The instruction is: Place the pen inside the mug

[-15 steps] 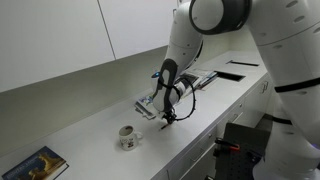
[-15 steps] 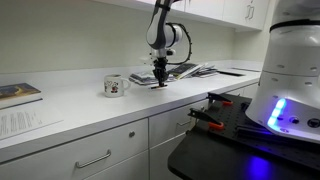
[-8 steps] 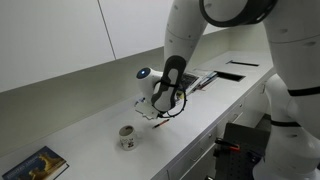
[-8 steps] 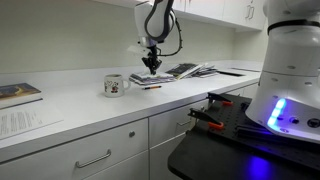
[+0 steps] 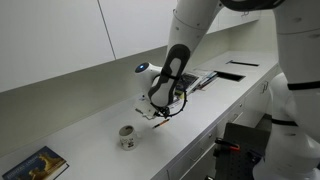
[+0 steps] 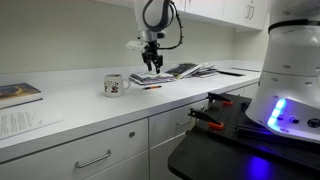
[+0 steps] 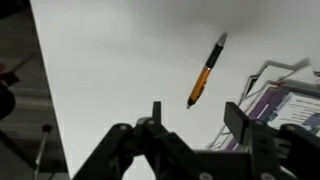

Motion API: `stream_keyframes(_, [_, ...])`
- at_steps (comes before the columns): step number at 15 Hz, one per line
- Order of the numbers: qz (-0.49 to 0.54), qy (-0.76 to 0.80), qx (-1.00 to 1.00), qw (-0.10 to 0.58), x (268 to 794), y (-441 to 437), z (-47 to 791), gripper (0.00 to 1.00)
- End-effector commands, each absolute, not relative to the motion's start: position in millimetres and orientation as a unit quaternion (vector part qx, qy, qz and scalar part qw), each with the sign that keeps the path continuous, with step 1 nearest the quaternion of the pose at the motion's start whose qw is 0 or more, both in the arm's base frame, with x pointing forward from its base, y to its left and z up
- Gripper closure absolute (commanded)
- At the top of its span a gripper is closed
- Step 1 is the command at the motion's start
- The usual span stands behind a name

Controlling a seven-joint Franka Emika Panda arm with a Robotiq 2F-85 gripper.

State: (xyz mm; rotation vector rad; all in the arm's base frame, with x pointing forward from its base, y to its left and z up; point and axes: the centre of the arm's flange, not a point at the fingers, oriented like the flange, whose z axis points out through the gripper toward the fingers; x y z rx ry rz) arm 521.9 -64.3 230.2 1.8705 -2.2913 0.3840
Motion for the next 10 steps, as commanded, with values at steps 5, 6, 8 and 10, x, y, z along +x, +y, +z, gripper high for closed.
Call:
stream_keyframes(5, [0.044, -0.823, 0.562, 0.060, 532, -99, 218, 0.22])
stream_keyframes(6, [0.038, -0.827, 0.558, 0.058, 536, -103, 215, 0.27])
stream_keyframes(8, [0.028, -0.836, 0.544, 0.059, 544, -111, 209, 0.35])
stream_keyframes(10, [0.024, -0.845, 0.531, 0.057, 554, -119, 202, 0.43])
